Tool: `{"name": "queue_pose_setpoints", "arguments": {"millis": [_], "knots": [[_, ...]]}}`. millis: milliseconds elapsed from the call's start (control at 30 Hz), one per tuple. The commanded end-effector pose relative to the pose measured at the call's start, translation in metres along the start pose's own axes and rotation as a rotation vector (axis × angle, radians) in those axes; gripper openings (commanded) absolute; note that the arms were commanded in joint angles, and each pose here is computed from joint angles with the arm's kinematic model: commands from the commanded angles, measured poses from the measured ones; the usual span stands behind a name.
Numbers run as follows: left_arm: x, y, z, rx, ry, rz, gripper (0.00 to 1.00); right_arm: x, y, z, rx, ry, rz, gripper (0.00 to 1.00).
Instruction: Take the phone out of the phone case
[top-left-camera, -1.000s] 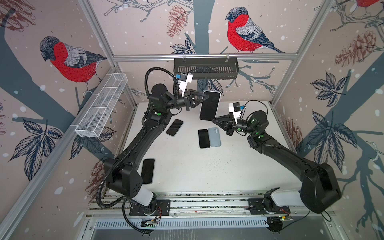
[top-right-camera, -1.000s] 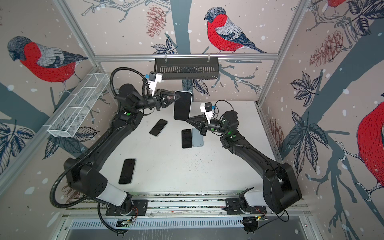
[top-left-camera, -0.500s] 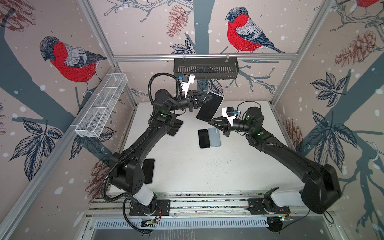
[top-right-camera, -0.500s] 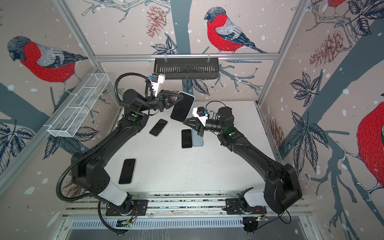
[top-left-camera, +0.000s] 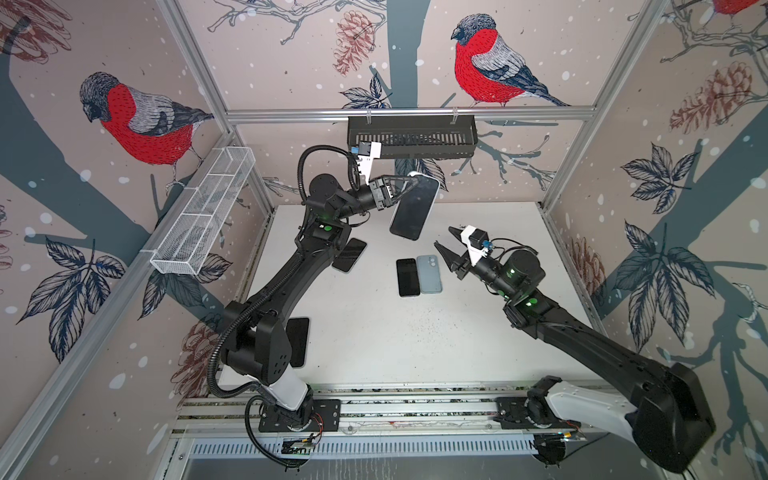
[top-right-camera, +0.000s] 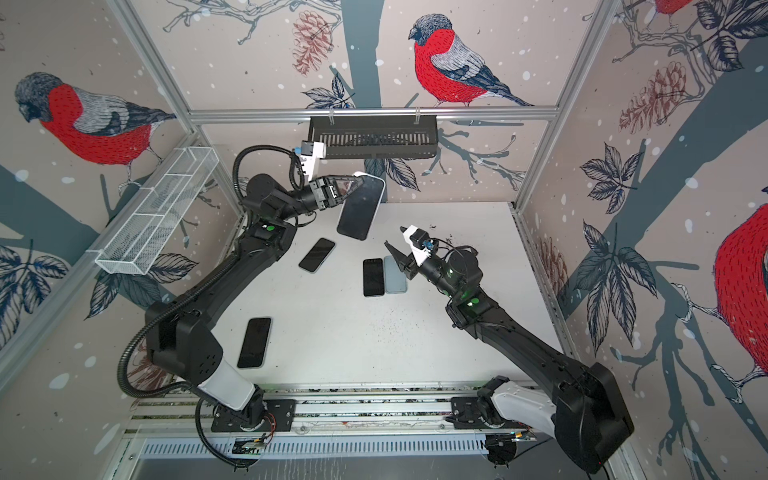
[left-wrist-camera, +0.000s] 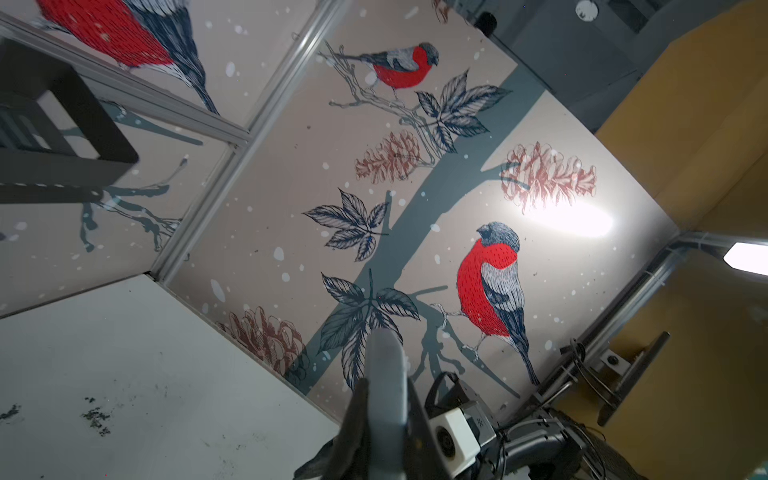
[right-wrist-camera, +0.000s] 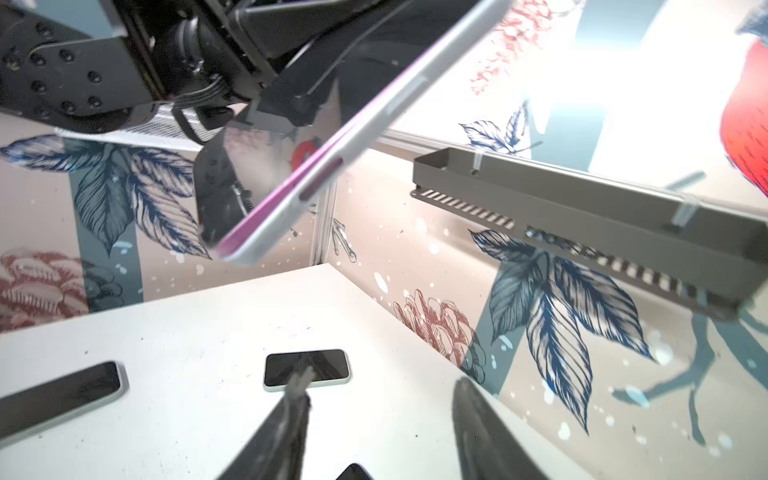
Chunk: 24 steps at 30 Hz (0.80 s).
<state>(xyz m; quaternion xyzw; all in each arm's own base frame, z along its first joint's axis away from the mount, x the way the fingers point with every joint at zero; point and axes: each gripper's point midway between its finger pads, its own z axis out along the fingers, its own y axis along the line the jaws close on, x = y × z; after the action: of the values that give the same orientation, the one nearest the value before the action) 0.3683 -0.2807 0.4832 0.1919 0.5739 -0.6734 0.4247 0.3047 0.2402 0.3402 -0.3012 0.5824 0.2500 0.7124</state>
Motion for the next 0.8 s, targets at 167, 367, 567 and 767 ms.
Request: {"name": "queue_pose_setpoints", "arguments": {"millis": [167,367,567,767], "knots": [[-0.058,0.029,-0.019,-0.121,-0.331,-0.169,0.00,-0.021,-0.053,-0.015,0.110,-0.071,0.821,0.77],[-0.066,0.038,-0.019,-0.137,-0.402,-0.264,0.00,-0.056,-0.021,0.014,-0.183,-0.060,1.013,0.76],[-0.060,0.043,-0.019,-0.144,-0.407,-0.299,0.00,-0.074,0.005,0.034,-0.307,-0.085,1.040,0.76],[-0.057,0.042,-0.021,-0.145,-0.413,-0.301,0.00,-0.073,0.020,0.052,-0.388,-0.050,1.057,0.74]]}}
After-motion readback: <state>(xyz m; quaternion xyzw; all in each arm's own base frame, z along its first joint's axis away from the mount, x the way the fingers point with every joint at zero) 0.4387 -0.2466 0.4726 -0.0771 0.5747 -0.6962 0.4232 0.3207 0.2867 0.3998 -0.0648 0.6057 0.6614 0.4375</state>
